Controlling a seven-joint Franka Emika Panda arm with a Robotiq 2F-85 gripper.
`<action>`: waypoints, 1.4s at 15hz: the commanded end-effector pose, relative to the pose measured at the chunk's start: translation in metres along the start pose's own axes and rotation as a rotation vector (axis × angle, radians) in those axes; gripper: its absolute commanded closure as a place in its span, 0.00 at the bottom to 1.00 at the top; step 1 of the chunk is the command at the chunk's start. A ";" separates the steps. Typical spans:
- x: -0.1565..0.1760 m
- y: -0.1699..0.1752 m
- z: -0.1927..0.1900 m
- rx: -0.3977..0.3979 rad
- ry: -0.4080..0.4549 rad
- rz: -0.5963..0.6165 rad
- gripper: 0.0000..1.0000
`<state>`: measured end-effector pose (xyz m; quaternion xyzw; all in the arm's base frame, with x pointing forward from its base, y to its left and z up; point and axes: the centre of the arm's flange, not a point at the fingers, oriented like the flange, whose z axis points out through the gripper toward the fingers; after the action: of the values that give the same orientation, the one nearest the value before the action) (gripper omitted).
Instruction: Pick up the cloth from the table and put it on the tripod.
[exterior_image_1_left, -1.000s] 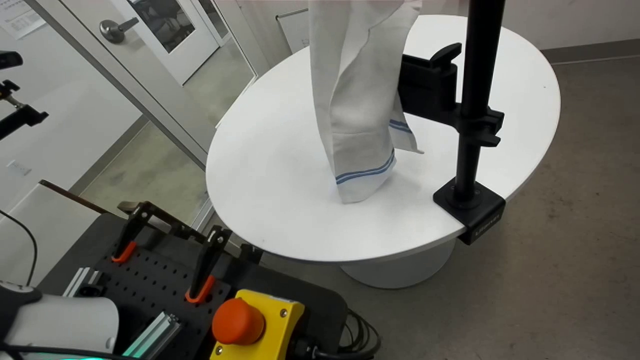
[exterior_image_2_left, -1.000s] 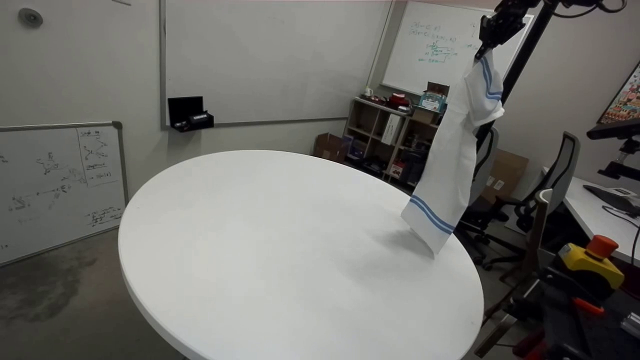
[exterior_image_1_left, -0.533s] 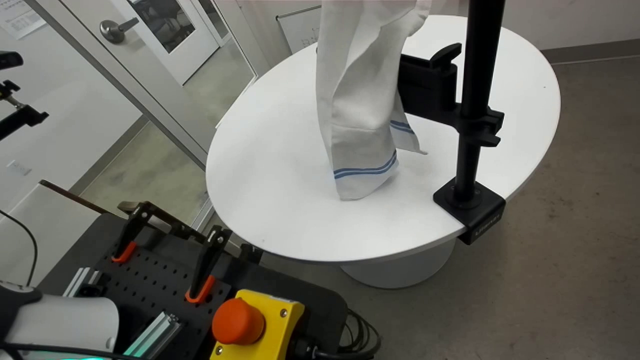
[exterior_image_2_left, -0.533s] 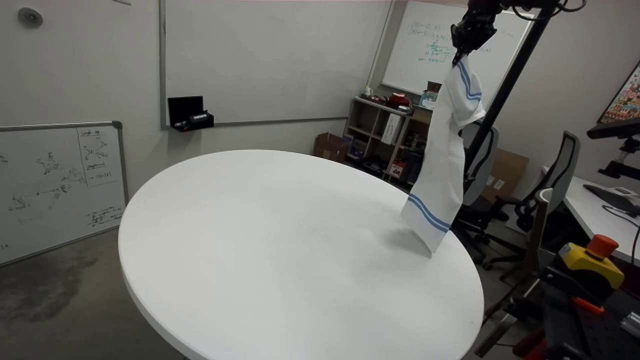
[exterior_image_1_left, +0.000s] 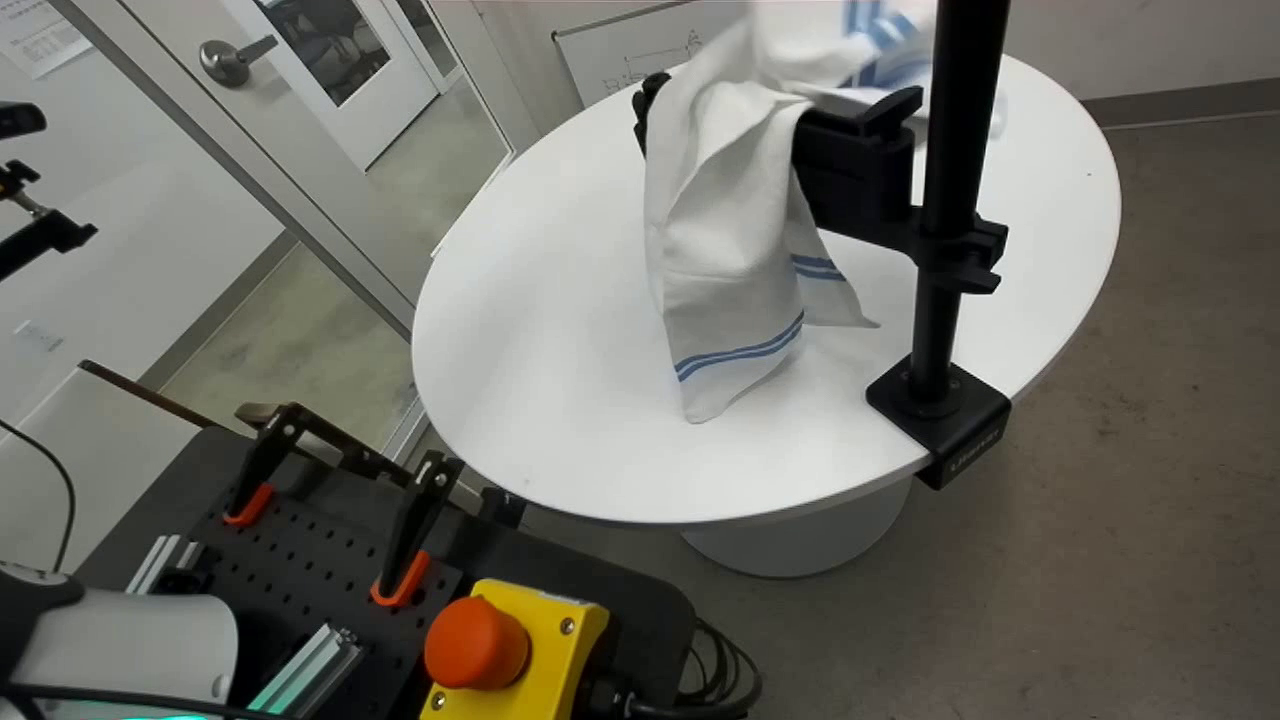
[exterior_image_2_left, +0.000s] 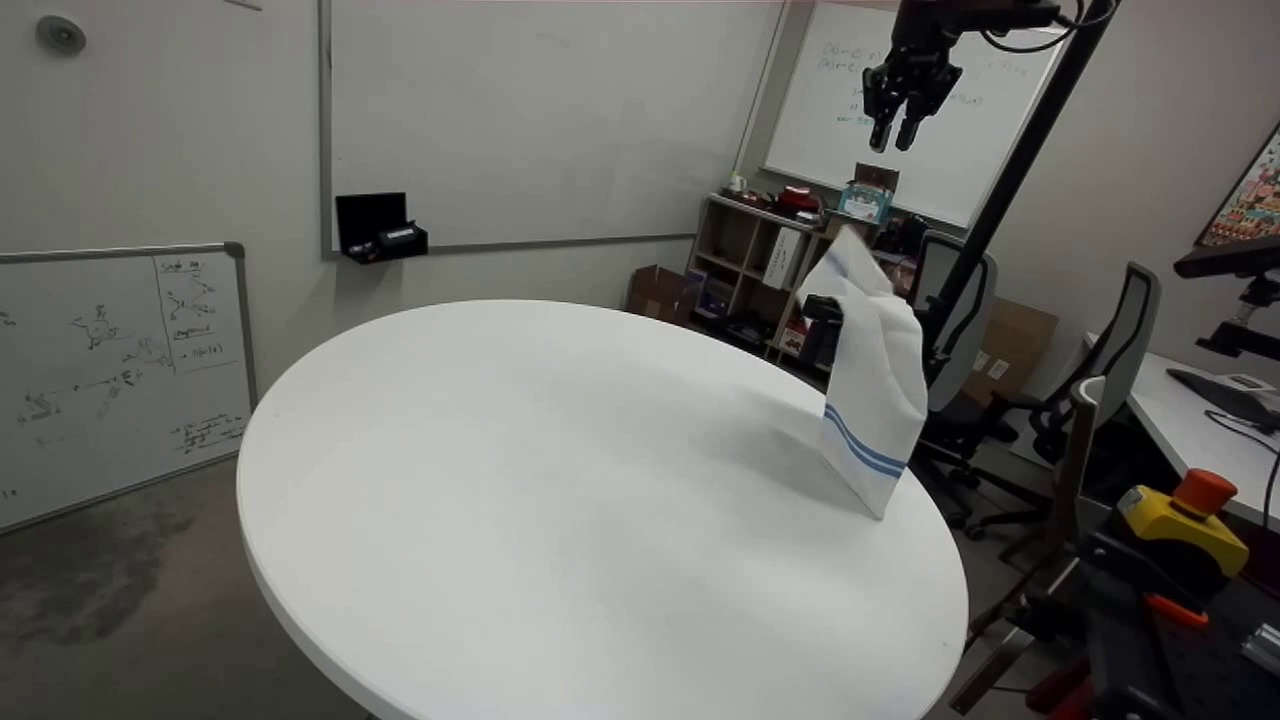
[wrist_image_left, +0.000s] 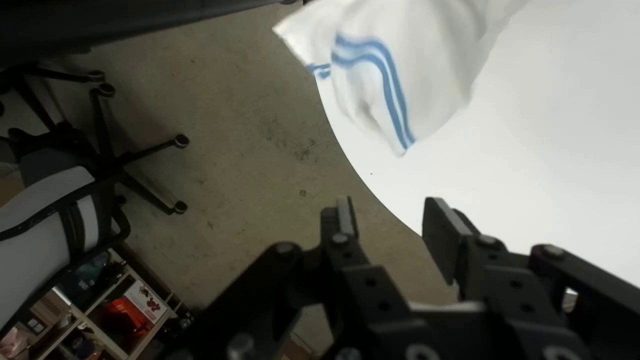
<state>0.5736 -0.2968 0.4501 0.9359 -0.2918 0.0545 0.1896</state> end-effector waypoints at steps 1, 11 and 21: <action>0.018 -0.007 -0.006 -0.015 -0.023 0.018 0.27; -0.023 -0.022 -0.041 0.104 -0.029 -0.174 0.00; -0.078 -0.056 -0.062 0.248 -0.056 -0.514 0.00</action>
<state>0.5417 -0.1892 0.4731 0.9964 -0.0401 0.0139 0.0730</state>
